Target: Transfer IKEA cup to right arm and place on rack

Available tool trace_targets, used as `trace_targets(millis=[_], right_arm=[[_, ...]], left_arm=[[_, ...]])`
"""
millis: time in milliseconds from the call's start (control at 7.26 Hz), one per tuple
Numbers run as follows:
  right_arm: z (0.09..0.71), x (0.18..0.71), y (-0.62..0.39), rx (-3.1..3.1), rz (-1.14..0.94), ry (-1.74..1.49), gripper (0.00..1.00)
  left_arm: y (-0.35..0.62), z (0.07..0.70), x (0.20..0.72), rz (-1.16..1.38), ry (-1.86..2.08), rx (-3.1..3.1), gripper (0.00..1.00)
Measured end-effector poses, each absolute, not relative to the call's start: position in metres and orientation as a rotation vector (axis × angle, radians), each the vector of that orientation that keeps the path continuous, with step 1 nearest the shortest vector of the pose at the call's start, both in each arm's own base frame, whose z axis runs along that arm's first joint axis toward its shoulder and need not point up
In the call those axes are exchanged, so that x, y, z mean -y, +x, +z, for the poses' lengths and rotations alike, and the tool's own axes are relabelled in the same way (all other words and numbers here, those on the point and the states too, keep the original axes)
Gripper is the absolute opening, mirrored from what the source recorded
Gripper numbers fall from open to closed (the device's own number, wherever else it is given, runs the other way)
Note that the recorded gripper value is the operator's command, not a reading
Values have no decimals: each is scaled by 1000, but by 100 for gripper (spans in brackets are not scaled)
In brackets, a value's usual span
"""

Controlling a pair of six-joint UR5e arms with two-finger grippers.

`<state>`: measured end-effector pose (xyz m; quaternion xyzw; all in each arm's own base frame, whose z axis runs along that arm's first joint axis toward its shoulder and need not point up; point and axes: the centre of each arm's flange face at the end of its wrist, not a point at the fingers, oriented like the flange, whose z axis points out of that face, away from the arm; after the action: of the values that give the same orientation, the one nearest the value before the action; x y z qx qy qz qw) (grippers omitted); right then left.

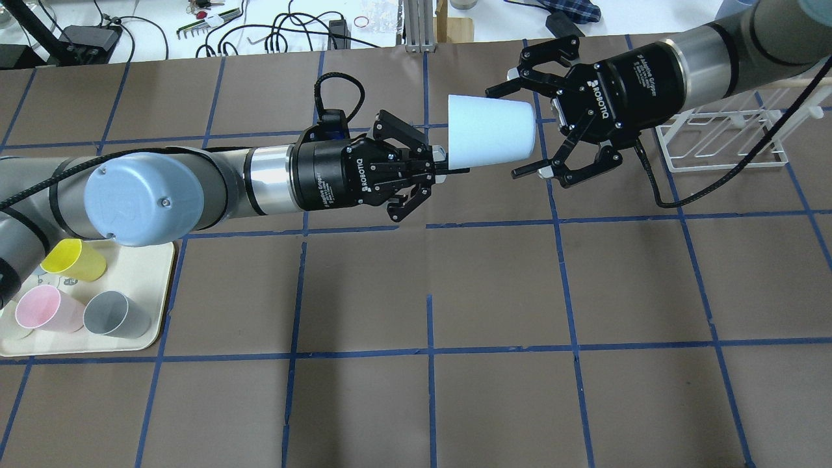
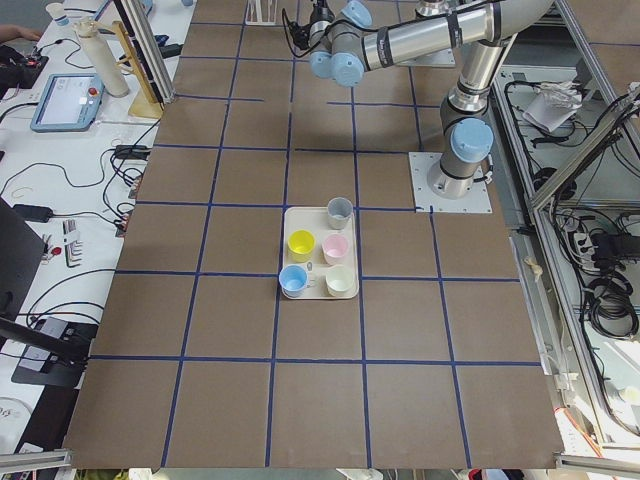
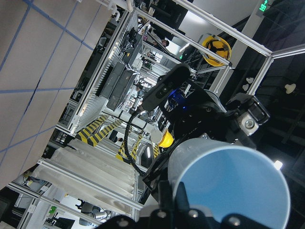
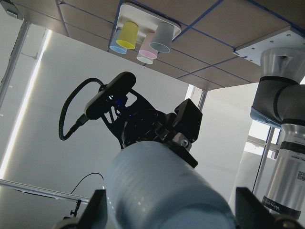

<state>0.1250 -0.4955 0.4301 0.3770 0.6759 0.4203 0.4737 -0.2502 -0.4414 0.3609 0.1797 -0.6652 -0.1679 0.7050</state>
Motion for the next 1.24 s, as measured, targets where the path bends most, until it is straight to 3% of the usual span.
trace_targets(millis=[413,551,688,826,964,1239], right_arm=[[431,498,124,-1657,1020,920,63],[432,499,122,-1652,1013,923,62],[433,500,121,-1646,1004,926,56],[436,502,121,-1645,997,926,47],[438,503,120,-1646,991,924,32],[440,504,119,-1647,984,923,20]], left_arm=[[-250,362,441,-371,397,1480,0],[-250,362,441,-372,397,1480,58],[-250,361,441,-374,398,1482,74],[-250,360,442,-378,401,1482,82],[-250,360,442,-381,402,1483,83],[-248,361,442,-378,402,1485,91]])
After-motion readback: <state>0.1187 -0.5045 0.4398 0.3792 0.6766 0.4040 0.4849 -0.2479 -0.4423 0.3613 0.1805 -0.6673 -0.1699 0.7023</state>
